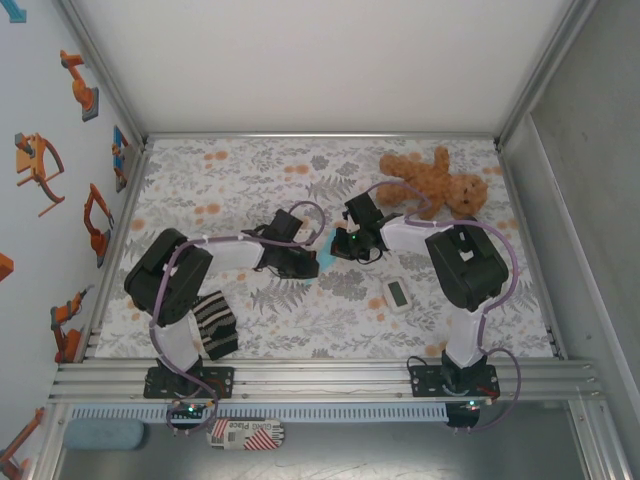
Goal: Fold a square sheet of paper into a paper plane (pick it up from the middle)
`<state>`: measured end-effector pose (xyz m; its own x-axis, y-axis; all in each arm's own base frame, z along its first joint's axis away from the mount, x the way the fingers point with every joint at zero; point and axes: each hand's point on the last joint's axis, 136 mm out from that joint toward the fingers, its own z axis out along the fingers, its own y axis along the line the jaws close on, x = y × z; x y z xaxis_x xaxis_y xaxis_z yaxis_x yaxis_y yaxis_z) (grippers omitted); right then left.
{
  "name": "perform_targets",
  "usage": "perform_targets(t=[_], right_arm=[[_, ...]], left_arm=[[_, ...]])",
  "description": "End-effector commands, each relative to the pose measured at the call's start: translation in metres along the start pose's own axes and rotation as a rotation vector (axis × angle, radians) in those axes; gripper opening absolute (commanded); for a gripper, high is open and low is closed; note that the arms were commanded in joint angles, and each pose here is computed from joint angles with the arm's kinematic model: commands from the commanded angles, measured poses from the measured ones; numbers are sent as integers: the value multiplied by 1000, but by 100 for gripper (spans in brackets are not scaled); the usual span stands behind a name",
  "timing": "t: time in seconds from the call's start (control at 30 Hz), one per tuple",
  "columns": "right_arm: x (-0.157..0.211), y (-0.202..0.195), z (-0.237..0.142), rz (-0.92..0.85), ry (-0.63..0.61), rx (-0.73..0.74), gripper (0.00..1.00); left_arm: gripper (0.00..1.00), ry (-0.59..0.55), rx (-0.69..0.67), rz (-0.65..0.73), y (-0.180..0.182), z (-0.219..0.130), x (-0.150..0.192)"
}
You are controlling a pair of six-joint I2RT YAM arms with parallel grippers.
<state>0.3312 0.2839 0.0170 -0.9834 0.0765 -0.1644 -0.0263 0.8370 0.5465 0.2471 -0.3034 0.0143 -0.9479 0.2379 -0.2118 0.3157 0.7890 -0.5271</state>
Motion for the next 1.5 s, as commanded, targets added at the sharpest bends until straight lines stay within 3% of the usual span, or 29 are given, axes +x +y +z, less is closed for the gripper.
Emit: perform_targets(t=[0.0,0.1,0.3,0.63,1.07,1.47], right_arm=[[18,-38,11,58,55,127,0],[19,-39,13,63,54,121,0],[19,-39,14,70,54,120,0],[22,-40,15,75,61,116,0],[24,-43,17,82,65,121,0],[25,-49,18,83,73,147,0]], left_arm=[[3,108,-94,-6,23,-9,41],[3,61,-75,1,16,-20,30],[3,-121,100,47,-36,-36,-27],[2,-84,147,19,-40,2,-50],[0,-30,69,-11,-11,24,-32],[0,65,-23,-46,20,12,27]])
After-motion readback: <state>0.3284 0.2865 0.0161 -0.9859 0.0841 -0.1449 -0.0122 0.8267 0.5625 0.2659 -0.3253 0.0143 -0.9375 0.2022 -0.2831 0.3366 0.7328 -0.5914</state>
